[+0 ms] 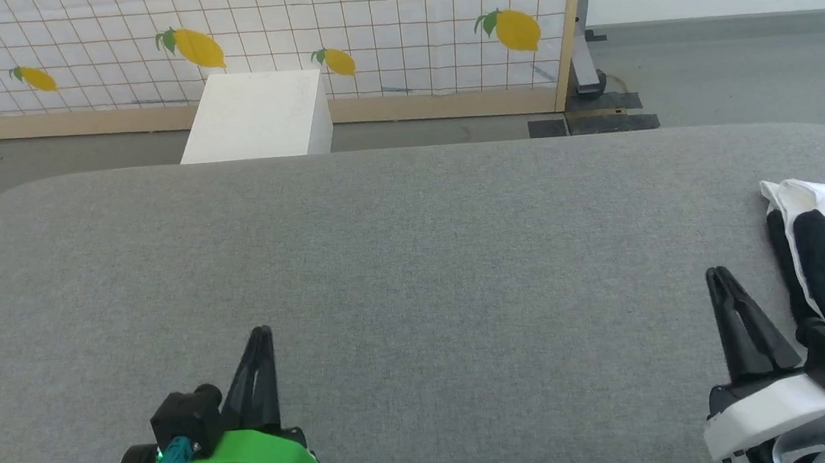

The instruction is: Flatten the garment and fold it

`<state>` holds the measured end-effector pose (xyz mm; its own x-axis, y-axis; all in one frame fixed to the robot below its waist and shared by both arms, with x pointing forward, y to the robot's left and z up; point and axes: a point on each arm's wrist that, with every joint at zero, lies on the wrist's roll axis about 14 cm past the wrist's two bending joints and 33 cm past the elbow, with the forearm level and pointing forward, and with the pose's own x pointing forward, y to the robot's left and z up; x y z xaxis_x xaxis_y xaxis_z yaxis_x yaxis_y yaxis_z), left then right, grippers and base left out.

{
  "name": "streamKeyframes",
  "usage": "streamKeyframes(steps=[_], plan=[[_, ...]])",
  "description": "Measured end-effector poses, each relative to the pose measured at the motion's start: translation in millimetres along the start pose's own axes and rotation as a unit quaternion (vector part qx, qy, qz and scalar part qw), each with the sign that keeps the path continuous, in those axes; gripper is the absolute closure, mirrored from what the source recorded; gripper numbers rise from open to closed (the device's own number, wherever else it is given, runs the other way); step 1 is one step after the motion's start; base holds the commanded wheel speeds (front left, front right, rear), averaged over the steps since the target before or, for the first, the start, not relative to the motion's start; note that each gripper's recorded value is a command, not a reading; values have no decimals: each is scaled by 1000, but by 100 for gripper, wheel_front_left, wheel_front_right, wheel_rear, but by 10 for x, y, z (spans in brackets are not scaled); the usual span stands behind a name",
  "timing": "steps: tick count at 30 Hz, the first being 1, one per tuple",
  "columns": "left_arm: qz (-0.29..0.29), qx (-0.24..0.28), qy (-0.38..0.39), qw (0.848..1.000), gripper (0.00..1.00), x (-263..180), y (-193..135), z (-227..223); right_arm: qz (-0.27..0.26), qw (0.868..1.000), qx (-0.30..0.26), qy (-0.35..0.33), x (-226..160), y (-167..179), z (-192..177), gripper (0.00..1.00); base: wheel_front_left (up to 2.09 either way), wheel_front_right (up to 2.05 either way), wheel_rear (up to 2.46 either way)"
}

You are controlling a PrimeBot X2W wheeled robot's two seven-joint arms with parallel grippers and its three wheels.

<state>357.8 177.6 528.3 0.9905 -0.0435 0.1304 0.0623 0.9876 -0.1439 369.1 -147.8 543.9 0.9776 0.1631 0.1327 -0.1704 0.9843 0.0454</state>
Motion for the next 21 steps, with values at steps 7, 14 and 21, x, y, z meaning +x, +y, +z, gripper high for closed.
streamKeyframes(steps=[7,14,21], plan=[[0,0,0,1000,100,1,0,-1,0,1000,0,0,-1,-2,-1,100,0,0,0],[-1,0,1,1000,100,7,-6,-4,-1,1000,0,1,-5,-9,-4,100,0,0,0],[-2,2,4,1000,100,25,-15,3,-3,1000,0,6,-13,-17,-20,100,0,0,0]])
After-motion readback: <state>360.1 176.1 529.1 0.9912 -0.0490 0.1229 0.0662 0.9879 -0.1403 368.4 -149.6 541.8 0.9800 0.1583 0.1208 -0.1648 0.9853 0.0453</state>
